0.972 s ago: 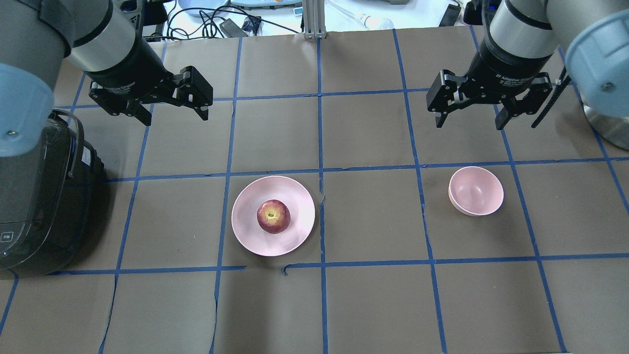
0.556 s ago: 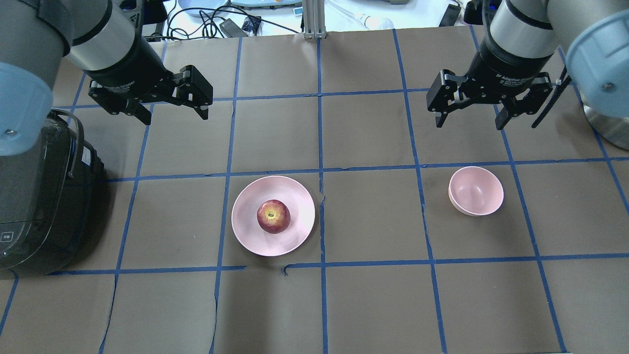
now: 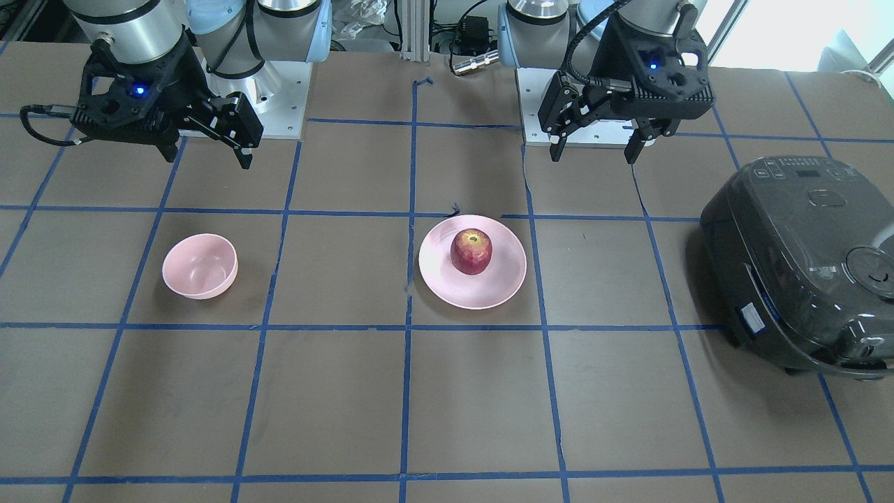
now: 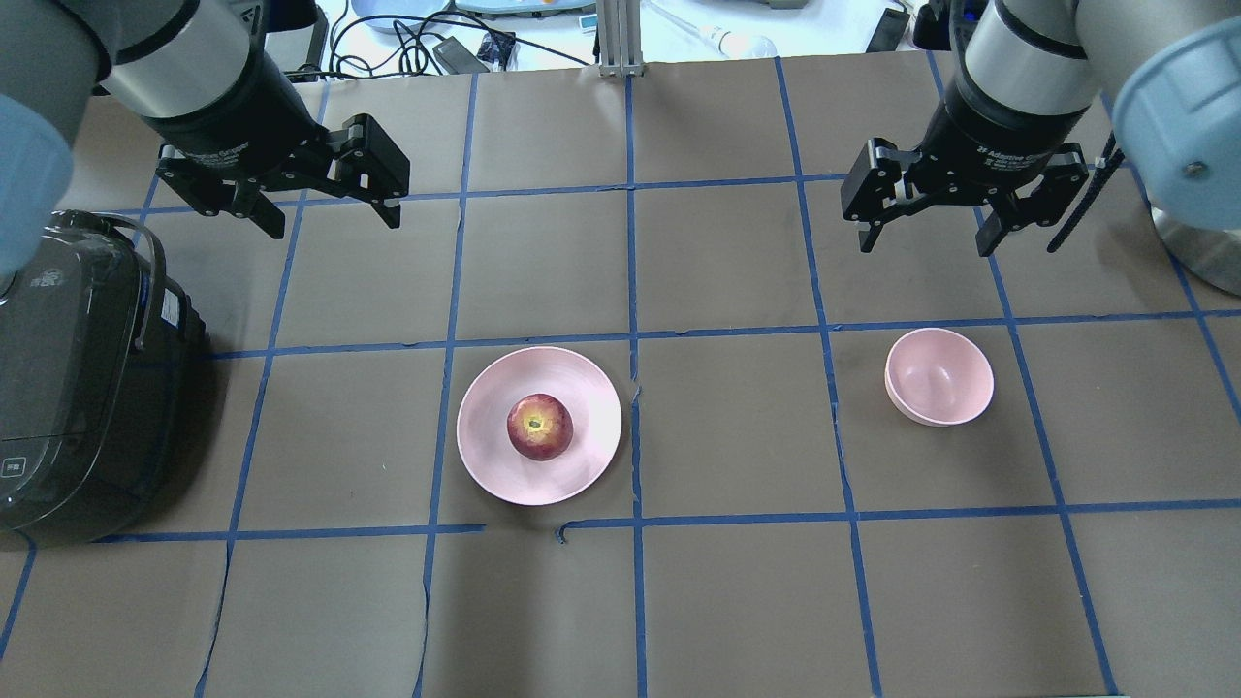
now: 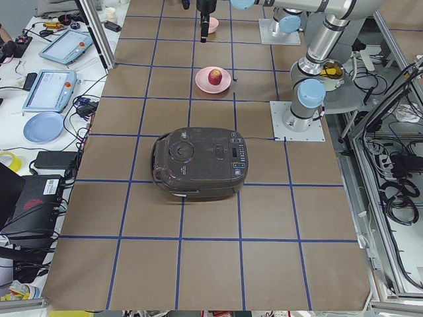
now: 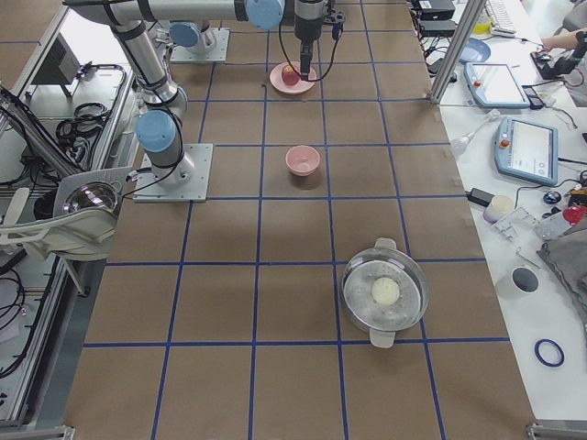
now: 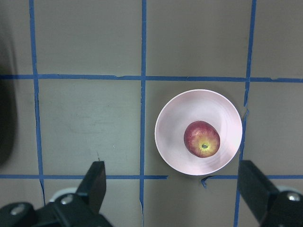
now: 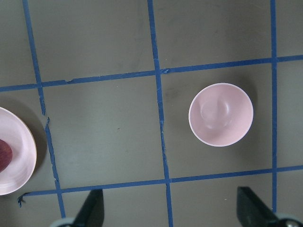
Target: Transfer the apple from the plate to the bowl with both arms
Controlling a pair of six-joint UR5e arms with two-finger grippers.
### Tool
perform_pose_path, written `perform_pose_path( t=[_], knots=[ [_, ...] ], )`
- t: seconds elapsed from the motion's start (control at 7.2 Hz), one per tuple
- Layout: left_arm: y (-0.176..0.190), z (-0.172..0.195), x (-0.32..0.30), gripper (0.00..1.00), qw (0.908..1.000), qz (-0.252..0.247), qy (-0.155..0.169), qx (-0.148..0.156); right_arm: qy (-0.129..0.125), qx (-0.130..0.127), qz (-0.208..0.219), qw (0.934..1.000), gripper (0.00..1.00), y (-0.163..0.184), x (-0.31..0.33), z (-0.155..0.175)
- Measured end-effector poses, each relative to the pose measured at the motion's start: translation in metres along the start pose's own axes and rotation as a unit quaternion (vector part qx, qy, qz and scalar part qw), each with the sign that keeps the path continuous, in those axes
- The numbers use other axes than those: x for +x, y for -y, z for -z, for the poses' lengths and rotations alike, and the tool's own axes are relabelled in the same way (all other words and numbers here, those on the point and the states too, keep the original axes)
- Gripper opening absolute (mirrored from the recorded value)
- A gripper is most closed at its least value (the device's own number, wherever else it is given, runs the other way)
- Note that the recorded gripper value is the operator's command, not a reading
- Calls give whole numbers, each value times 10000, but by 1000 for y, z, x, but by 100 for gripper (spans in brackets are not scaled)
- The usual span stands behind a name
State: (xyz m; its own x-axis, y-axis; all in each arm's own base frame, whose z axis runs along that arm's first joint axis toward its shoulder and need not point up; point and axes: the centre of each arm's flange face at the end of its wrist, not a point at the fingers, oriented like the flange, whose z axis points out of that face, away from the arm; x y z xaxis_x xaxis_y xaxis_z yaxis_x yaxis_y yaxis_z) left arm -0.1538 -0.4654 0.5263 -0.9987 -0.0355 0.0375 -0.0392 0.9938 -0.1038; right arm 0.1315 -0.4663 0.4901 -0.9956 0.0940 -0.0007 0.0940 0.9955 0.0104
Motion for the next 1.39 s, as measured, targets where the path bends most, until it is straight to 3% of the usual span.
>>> perform_pose_path(
  t=[0.56, 1.11, 1.39],
  knots=[
    [5, -9, -1, 100, 10000, 12, -4, -83, 23, -2, 9, 10000, 100, 1, -1, -1],
    [22, -57, 6, 100, 9984, 32, 38, -563, 12, 11, 21, 10000, 100, 1, 0, 0],
    [18, -84, 41, 100, 9970, 154, 78, -749, 0, 7, 9, 10000, 100, 2, 1, 0]
  ],
)
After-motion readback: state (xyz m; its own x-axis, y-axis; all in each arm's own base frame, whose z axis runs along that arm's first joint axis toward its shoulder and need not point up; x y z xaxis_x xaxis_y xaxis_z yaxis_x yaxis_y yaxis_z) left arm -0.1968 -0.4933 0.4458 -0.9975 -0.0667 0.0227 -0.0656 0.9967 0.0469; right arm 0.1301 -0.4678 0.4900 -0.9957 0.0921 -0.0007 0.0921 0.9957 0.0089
